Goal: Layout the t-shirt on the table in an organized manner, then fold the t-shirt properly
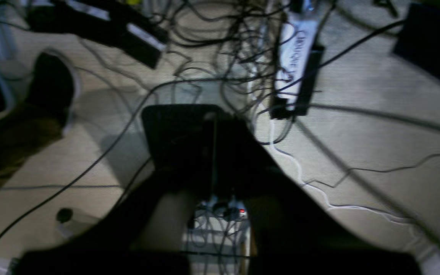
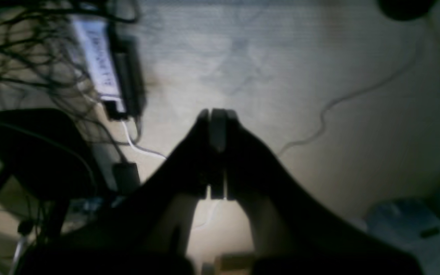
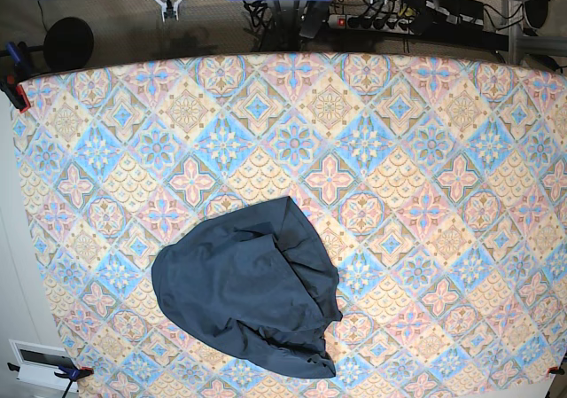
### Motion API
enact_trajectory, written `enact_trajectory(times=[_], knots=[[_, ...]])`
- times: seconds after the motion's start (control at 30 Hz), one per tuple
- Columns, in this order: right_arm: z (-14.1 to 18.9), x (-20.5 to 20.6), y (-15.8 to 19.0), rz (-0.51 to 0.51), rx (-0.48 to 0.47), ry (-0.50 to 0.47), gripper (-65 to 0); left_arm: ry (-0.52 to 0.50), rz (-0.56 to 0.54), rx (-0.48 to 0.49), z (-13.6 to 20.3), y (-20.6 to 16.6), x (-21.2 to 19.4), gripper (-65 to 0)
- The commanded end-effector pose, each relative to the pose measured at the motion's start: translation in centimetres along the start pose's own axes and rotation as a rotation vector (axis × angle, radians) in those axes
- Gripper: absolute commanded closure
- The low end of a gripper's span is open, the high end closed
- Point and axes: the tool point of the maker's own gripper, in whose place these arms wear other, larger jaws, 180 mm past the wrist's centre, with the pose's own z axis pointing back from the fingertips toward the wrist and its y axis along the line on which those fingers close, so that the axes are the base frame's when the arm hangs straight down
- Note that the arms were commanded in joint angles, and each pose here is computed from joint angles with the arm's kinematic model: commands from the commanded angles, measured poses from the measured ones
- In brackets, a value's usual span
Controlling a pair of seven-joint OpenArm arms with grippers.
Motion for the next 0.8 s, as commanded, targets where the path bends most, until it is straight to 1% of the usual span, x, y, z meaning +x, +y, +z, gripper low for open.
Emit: enact_trajectory(times=[0.0,0.17,0.23,0.3,0.4,0.47,0.57,0.6,0.67,0.77], knots=[[0.3,1.0,1.2,-0.005,0.029,-0.045,0.0,0.001,-0.011,0.015,0.6,1.0,-1.1,-0.2],[2.9,-0.5,1.3,0.015,0.033,-0.098,0.0,-0.063,-0.027,0.021,2.7,1.9,-1.4,-0.2],[3.9,-1.1,1.5,0.020,0.037,-0.115,0.0,-0.094,-0.047,0.033,3.7,3.0,-1.0,-0.2],[5.0,-1.0,1.5,0.026,0.039,-0.143,0.0,-0.126,-0.058,0.032,4.7,3.2,-0.7,-0.2],[6.8,0.8,-0.7,0.000,0.026,-0.216,0.0,-0.176,-0.066,0.023,6.6,2.9,-0.1,-0.2],[8.2,1.5,-2.1,-0.057,0.037,-0.255,0.0,-0.216,-0.095,0.030,8.2,3.9,0.5,-0.2],[10.3,2.6,-3.0,-0.152,0.075,-0.310,0.0,-0.290,-0.115,0.021,10.5,3.8,2.3,-0.2],[10.9,2.9,-3.3,-0.163,0.083,-0.324,0.0,-0.311,-0.123,0.020,11.2,3.8,2.9,-0.2],[12.1,3.8,-3.9,-0.151,0.091,-0.356,0.0,-0.356,-0.124,0.031,12.7,4.3,4.0,-0.2],[14.0,5.3,-3.8,-0.139,0.113,-0.409,0.0,-0.439,-0.119,0.051,15.4,5.0,6.4,-0.2]])
